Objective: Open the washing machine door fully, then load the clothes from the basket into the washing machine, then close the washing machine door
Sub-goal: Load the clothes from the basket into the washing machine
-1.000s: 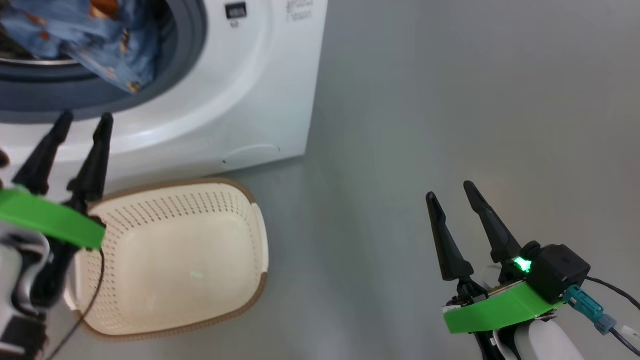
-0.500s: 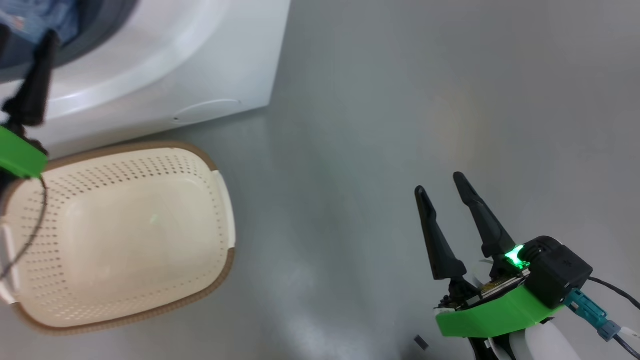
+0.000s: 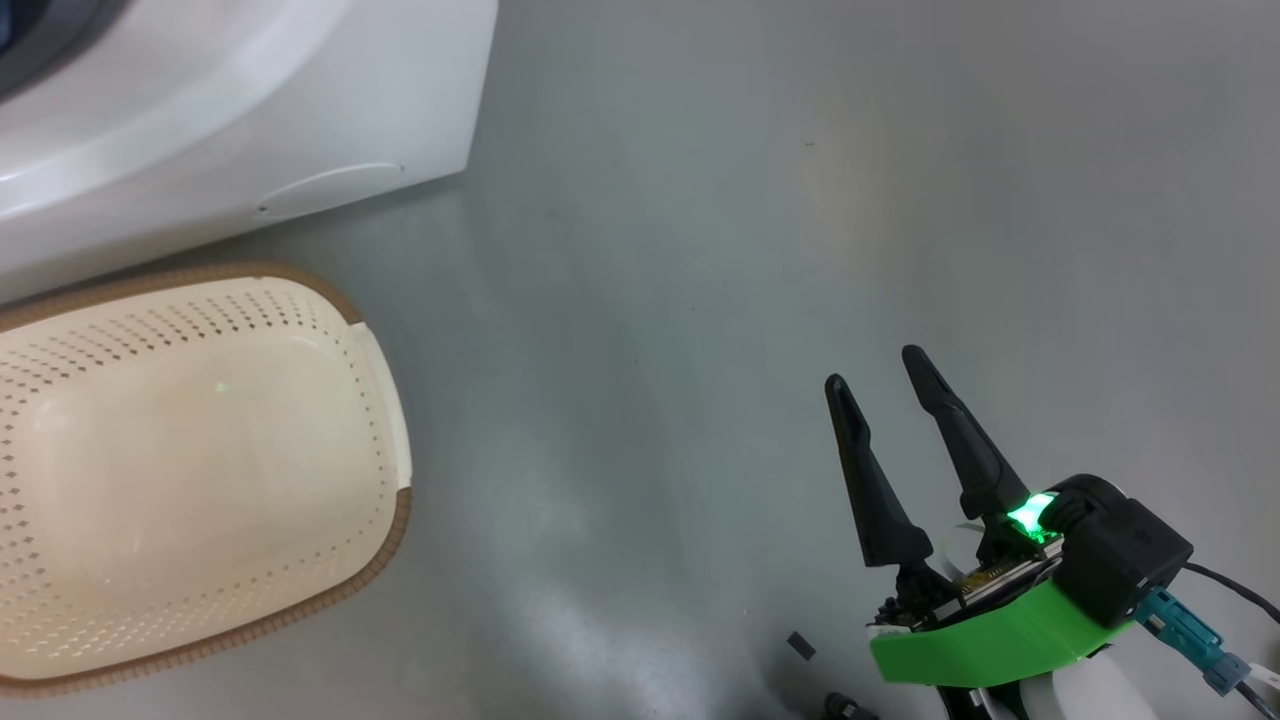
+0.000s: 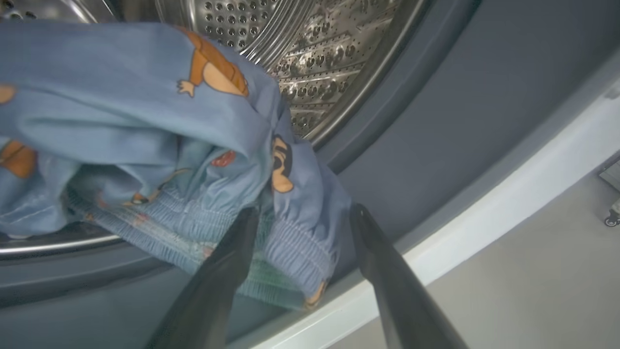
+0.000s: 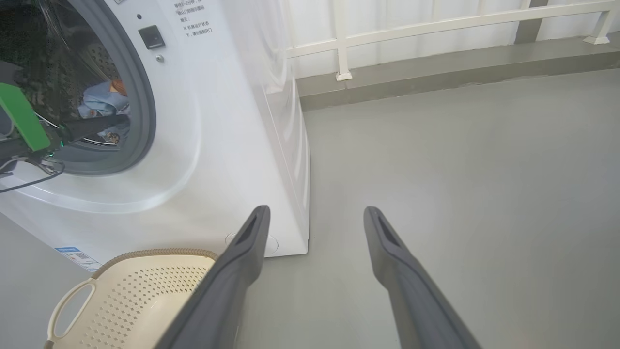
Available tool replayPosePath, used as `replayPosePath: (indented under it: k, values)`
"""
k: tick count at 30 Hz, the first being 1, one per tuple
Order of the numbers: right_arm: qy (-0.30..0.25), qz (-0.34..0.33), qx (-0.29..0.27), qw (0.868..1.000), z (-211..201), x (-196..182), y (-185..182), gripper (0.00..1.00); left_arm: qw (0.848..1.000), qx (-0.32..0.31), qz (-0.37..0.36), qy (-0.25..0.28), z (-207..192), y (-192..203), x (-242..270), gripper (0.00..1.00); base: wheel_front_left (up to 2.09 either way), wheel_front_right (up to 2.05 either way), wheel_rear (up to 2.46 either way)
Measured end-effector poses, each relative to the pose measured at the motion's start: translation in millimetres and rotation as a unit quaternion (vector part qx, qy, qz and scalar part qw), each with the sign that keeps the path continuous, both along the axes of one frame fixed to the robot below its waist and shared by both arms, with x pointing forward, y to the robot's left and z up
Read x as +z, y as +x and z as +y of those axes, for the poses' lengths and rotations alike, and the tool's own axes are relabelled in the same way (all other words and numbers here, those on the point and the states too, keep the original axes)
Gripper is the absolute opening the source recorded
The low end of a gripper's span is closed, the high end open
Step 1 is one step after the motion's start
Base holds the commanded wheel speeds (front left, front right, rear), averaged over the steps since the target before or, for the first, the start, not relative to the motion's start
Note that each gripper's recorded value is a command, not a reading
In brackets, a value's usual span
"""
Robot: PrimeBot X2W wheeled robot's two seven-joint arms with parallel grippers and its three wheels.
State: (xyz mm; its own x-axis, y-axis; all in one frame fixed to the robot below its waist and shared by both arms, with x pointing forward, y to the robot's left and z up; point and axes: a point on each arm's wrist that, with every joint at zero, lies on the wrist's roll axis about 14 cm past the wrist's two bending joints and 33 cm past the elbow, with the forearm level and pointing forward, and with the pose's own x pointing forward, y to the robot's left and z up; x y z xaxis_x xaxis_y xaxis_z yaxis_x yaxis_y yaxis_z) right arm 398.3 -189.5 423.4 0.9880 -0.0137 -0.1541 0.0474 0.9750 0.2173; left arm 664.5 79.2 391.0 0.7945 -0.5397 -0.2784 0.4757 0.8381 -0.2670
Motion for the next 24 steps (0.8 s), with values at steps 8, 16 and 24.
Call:
replayPosePath:
  k: [8, 16, 24]
  values:
    - [0.000, 0.002, -0.002, 1.000, -0.6, -0.9, -1.2, 1.00, 0.999, -0.007, 0.019, 0.024, -0.7, 1.5, -10.4, 0.54, 0.00, 0.00, 0.00]
    - [0.000, 0.003, -0.002, 1.000, -0.7, -1.4, -1.4, 1.00, 0.999, -0.011, 0.024, 0.035, -0.5, 4.3, -10.7, 0.00, 0.00, 0.00, 0.00]
    - [0.004, 0.009, -0.002, 1.000, 1.1, -4.6, -2.0, 1.00, 1.000, 0.023, 0.014, 0.008, 13.0, 30.3, 2.1, 0.00, 0.00, 0.00, 0.00]
